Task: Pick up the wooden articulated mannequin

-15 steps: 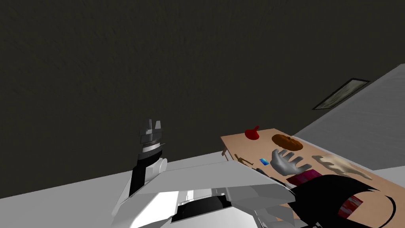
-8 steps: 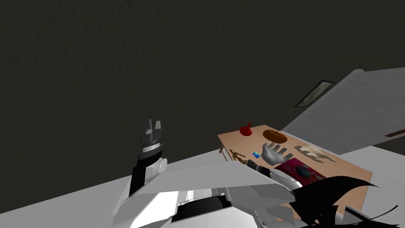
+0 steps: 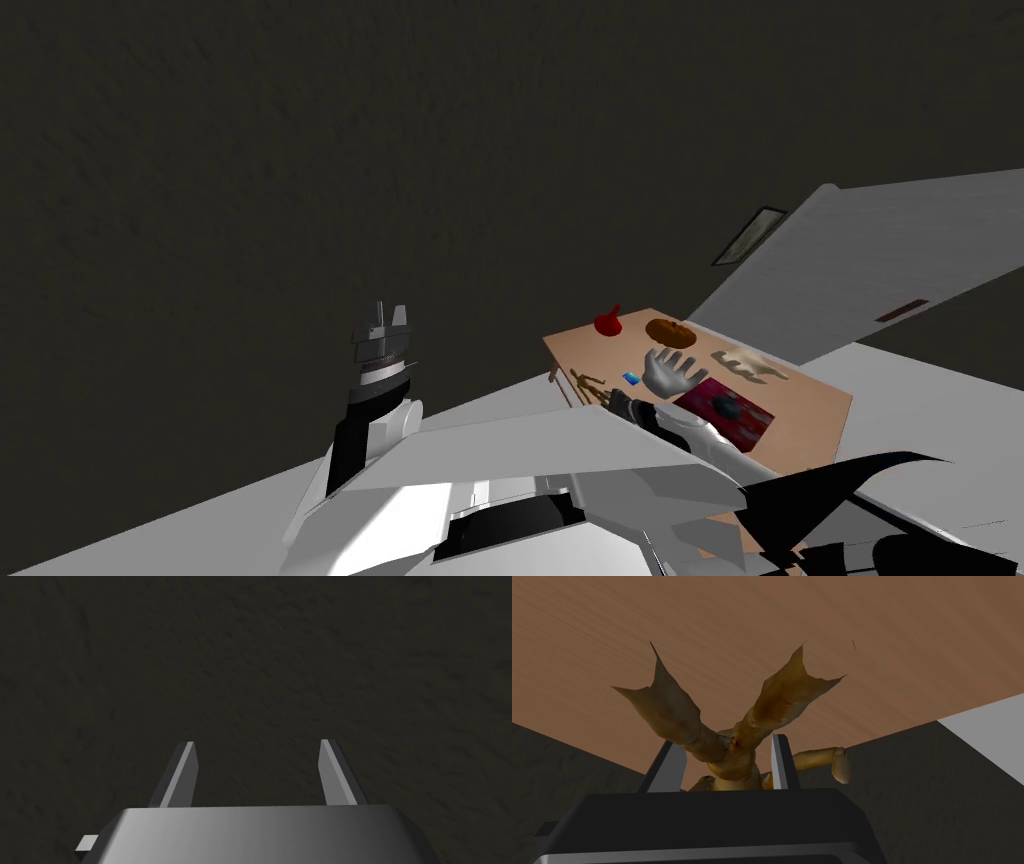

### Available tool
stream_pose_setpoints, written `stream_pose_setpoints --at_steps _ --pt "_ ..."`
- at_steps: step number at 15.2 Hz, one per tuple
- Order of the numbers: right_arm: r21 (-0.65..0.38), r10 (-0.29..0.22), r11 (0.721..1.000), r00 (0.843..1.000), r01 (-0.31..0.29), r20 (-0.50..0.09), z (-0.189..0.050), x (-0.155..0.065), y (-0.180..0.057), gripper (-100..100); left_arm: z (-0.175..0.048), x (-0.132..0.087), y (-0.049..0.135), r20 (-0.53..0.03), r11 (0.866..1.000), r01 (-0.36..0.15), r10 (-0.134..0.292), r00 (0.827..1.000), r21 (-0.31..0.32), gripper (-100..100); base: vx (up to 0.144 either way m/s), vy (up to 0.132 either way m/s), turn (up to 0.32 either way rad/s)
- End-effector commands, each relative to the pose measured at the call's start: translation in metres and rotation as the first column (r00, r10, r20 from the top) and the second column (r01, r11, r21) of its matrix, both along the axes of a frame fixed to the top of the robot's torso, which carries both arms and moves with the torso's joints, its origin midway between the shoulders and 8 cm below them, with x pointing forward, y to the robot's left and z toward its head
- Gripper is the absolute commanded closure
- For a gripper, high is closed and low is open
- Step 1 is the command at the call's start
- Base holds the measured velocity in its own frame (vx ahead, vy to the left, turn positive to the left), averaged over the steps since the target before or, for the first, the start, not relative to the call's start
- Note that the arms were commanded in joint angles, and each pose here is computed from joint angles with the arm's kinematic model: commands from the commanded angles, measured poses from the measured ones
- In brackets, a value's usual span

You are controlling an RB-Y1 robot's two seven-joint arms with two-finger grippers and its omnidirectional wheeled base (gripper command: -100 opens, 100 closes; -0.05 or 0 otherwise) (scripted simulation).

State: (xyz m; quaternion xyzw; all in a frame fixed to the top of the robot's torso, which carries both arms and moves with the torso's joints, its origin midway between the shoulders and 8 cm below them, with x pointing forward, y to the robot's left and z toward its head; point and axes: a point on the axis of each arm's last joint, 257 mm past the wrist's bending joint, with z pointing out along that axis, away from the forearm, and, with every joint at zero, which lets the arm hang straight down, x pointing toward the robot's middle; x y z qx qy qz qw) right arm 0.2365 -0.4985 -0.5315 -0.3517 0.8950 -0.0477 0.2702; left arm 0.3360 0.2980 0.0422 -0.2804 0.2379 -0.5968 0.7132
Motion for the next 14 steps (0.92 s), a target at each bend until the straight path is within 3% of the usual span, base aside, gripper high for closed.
stream_pose_setpoints --at_steps 1,2,5,6,9,10,13,14 --pt "0.011 0.012 1.000 1.000 -0.012 -0.024 -0.004 -0.005 0.009 100 0.000 0.000 0.000 0.000 1.000 0.000 0.000 1.000 0.000 0 -0.020 -0.011 0.008" --pt "-0.016 0.029 0.999 0.999 -0.028 0.017 0.010 0.028 0.006 100 0.000 0.000 0.000 0.000 1.000 0.000 0.000 1.000 0.000 0 -0.034 -0.019 -0.192" --pt "0.008 0.043 0.999 0.999 -0.043 -0.024 -0.001 0.016 0.020 100 0.000 0.000 0.000 0.000 1.000 0.000 0.000 1.000 0.000 0 -0.030 -0.016 -0.095" --pt "-0.019 0.054 0.998 0.998 -0.054 0.013 0.013 0.046 0.018 100 0.000 0.000 0.000 0.000 1.000 0.000 0.000 1.000 0.000 0 -0.033 -0.020 -0.170" --pt "0.001 0.071 0.997 0.997 -0.071 -0.025 0.003 0.035 0.031 100 0.000 0.000 0.000 0.000 1.000 0.000 0.000 1.000 0.000 0 -0.029 -0.021 -0.092" --pt "-0.021 0.080 0.997 0.997 -0.079 0.011 0.017 0.064 0.030 100 0.000 0.000 0.000 0.000 1.000 0.000 0.000 1.000 0.000 0 -0.031 -0.024 -0.196" --pt "-0.008 0.097 0.995 0.995 -0.097 -0.024 0.007 0.052 0.041 100 0.000 0.000 0.000 0.000 1.000 0.000 0.000 1.000 0.000 0 -0.027 -0.022 -0.105" --pt "-0.026 0.101 0.995 0.995 -0.101 0.004 0.020 0.076 0.041 100 0.000 0.000 0.000 0.000 1.000 0.000 0.000 1.000 0.000 0 -0.028 -0.024 -0.194"
